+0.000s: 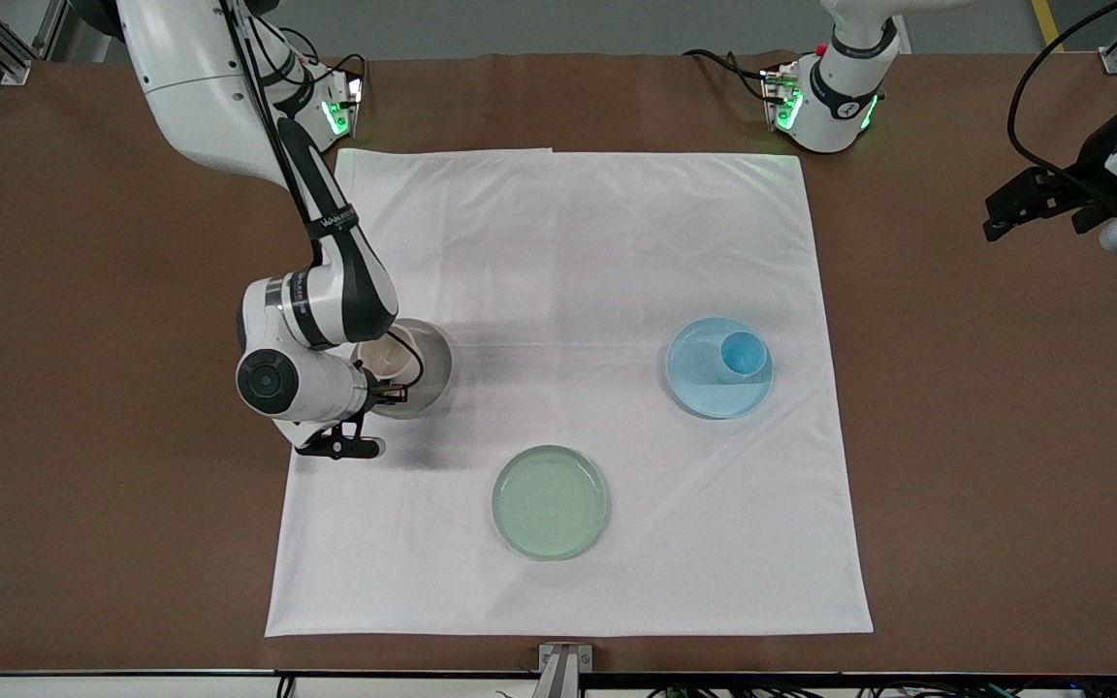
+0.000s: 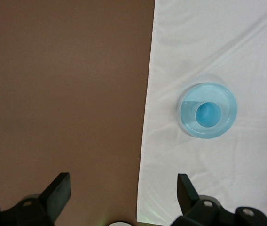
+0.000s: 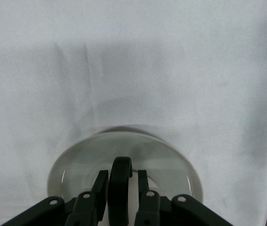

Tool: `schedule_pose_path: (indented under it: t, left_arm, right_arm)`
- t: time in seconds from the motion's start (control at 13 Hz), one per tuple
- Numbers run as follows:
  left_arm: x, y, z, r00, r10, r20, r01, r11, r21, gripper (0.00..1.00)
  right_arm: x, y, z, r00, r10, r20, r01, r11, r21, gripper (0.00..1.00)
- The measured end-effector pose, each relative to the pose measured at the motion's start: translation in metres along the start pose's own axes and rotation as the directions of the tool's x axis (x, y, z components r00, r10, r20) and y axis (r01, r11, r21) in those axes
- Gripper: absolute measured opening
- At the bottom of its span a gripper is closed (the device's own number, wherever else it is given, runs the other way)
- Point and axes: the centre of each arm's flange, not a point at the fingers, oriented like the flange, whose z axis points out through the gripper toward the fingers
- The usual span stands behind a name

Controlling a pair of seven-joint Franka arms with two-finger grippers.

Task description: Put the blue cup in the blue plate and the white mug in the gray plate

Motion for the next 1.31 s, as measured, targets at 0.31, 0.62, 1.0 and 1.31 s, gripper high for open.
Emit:
schedule_pose_path:
  t: [0.31,0.62,1.0,1.31]
  left_arm:
    - [-0.003,0.006,0.003,1.0,0.011,0.004,-0.011,1.0,0.003,1.0]
    - [-0.002,0.007,0.004,1.0,0.012,-0.006,-0.012,1.0,0.001,1.0]
    - [0.002,0.008,0.008,1.0,0.015,-0.02,-0.015,1.0,-0.001,1.0]
    - [0.004,0.009,0.007,0.999,0.016,-0.032,-0.016,1.0,-0.003,1.0]
  right_arm:
    - [-0.02,0.033,-0.095,0.998,0.025,0.058,-0.024,1.0,-0.012,0.82]
    - [-0.081,0.141,-0.239,0.997,0.06,0.043,-0.059,0.998,-0.031,1.0]
    - [-0.109,0.269,-0.267,1.0,0.001,0.008,-0.001,1.0,-0.007,1.0]
    - [-0.108,0.286,-0.272,0.998,-0.029,-0.061,0.025,0.998,-0.055,1.0]
